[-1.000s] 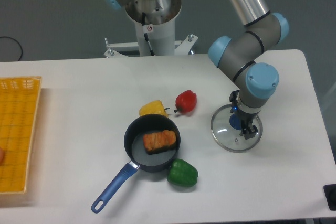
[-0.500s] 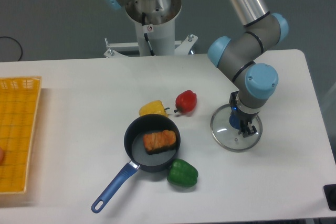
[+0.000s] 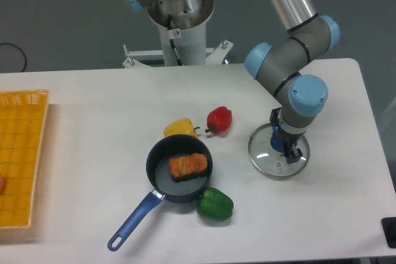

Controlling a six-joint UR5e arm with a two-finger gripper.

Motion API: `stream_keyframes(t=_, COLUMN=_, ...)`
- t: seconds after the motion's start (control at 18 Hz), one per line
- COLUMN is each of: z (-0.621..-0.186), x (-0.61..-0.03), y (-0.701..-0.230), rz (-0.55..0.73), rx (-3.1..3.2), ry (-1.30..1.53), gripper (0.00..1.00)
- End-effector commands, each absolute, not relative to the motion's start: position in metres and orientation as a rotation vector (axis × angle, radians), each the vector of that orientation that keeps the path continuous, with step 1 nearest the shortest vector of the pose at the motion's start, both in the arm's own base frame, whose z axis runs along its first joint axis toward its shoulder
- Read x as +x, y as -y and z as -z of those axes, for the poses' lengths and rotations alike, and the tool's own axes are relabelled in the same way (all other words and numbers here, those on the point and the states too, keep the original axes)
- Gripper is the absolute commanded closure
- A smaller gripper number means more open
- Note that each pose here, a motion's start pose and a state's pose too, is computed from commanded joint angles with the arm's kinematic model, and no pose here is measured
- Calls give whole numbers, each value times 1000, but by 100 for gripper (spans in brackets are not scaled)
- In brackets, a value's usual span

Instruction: Place the bread in the pot

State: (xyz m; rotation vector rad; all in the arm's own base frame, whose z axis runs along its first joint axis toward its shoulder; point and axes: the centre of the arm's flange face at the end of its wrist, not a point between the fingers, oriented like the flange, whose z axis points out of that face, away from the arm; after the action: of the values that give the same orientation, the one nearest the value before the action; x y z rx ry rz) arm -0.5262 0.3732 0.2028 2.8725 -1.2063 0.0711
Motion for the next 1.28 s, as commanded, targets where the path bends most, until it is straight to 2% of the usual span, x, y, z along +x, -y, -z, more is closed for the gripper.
stream_keyframes(t=0.44, z=-210, x=-525, y=-373, rz=-54, rx=2868, ry=1210, gripper=40)
stream_keyframes(t=1.0, z=-257, x=-511, y=-373, rz=-13, rx=2859, ry=1223, gripper=40)
stream_keyframes(t=1.28, z=-281, x=-476, y=-399, rz=-30, rx=2838, ry=1271, gripper=40)
